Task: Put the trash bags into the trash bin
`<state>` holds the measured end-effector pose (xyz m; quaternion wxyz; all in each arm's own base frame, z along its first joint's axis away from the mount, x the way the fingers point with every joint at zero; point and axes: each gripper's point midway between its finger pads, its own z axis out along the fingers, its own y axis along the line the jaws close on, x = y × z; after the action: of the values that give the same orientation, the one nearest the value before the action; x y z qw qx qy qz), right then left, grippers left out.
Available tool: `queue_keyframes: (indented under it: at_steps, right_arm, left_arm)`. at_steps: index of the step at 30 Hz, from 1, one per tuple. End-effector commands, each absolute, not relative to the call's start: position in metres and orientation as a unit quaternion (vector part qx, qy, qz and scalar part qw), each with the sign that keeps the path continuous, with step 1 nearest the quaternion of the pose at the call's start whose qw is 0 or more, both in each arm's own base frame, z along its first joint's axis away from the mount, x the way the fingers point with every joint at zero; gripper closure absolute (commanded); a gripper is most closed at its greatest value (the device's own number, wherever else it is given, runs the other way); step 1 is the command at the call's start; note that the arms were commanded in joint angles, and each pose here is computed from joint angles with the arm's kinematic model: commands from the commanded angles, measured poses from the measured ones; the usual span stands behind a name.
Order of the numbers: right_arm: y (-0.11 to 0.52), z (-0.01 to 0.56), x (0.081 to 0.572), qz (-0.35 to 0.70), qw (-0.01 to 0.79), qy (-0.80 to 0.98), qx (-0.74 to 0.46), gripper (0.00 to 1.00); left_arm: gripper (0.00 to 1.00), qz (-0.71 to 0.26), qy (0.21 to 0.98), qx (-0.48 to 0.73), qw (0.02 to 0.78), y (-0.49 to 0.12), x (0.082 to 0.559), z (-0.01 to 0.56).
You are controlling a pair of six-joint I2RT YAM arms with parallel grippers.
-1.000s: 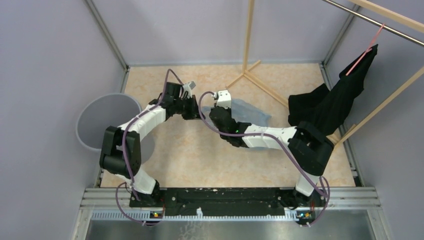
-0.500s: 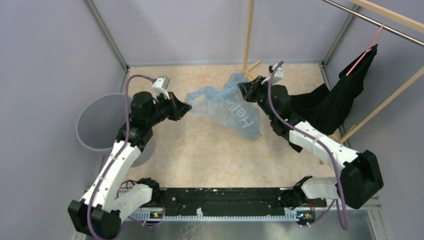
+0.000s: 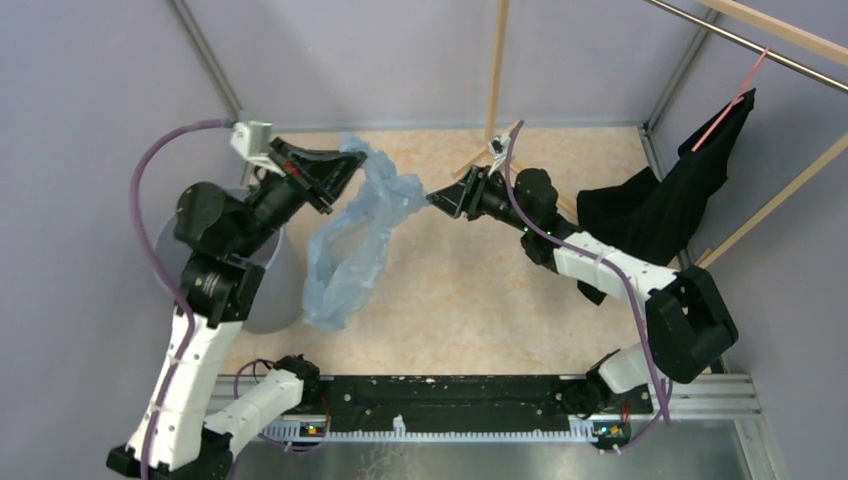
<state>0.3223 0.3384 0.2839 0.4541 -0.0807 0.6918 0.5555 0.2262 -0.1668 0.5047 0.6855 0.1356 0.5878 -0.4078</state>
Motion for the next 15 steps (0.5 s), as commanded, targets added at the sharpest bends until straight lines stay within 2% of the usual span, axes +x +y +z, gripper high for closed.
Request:
queue_keyframes:
  at_steps: [1, 5, 8, 12, 15]
  right_arm:
    - [0.302, 0.234, 0.33, 0.408, 0.477, 0.773, -0.094, 0.42]
    - [0.242, 0.198, 0.33, 0.266, 0.501, 0.821, -0.068, 0.29]
    - [0.189, 0.17, 0.324, 0.176, 0.483, 0.857, -0.02, 0.26]
    - [0.144, 0.166, 0.301, 0.124, 0.485, 0.866, 0.003, 0.26]
    - [0.131, 0.179, 0.286, 0.129, 0.51, 0.851, 0.008, 0.26]
  left_arm:
    - [1.0, -0.426, 0.647, 0.183, 0.606, -0.235, 0.255, 0.441]
    - [1.0, -0.367, 0.705, 0.215, 0.568, -0.308, 0.254, 0.371]
    - [1.0, -0.36, 0.736, 0.219, 0.529, -0.341, 0.253, 0.313]
    - [1.0, -0.362, 0.767, 0.23, 0.478, -0.366, 0.245, 0.246]
    - [1.0, -0.387, 0.772, 0.242, 0.441, -0.379, 0.234, 0.218]
